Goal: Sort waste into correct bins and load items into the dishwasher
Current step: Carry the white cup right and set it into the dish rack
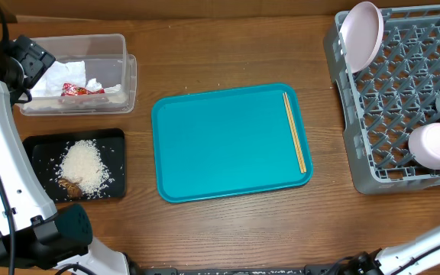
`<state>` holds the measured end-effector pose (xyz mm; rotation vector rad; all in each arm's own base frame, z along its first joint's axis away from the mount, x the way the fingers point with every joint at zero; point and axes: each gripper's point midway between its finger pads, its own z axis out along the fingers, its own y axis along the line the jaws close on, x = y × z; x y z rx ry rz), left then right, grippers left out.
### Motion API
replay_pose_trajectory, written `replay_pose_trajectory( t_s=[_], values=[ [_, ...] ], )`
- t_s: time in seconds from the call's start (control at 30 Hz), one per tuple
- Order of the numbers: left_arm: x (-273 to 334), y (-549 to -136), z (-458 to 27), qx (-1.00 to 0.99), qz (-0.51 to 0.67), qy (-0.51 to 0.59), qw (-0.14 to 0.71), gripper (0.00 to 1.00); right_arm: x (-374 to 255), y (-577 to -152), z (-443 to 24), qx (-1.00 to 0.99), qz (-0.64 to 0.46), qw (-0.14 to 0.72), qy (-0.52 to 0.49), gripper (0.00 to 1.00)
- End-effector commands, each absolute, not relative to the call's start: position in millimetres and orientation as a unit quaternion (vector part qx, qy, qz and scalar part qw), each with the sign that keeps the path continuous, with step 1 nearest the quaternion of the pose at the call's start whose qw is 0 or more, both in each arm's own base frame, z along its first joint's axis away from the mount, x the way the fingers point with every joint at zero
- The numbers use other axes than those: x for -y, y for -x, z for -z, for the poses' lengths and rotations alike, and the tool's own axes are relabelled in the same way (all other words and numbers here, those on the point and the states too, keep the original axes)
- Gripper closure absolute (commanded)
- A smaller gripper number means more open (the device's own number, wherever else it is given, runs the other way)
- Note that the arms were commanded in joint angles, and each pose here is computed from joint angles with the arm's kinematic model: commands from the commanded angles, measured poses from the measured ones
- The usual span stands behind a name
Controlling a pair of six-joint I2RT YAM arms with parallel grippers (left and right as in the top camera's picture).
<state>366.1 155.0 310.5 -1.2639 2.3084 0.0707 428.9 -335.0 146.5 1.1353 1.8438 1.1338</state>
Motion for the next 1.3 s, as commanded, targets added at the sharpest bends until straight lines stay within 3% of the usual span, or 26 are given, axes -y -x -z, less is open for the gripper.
replay_pose_trajectory(
  t_s=[0.0,0.17,0.43,0.67,1.07,1.27],
  values=[
    [-154,-369,-308,-0.855,-0.034,0.454,0.249,0.0,295,-463,-130,-0.742,-0.425,0.319,-0.409,0.83],
    [-155,-369,-308,-0.854,-0.034,0.455,0.249,0.0,292,-467,-131,-0.747,-0.417,0.318,-0.409,0.86],
    [-155,-369,-308,-0.854,-0.034,0.455,0.249,0.0,321,-436,-182,-0.72,-0.432,0.37,-0.397,0.86],
    [-155,-369,-308,-0.854,-0.034,0.455,0.25,0.0,341,-410,-196,-0.693,-0.461,0.388,-0.395,0.86],
    [-155,-369,-308,-0.854,-0.034,0.455,0.249,0.0,339,-411,-176,-0.679,-0.497,0.369,-0.396,0.86],
    [-155,-369,-308,-0.854,-0.034,0.455,0.25,0.0,354,-395,-140,-0.684,-0.435,0.32,-0.491,0.86]
  ],
)
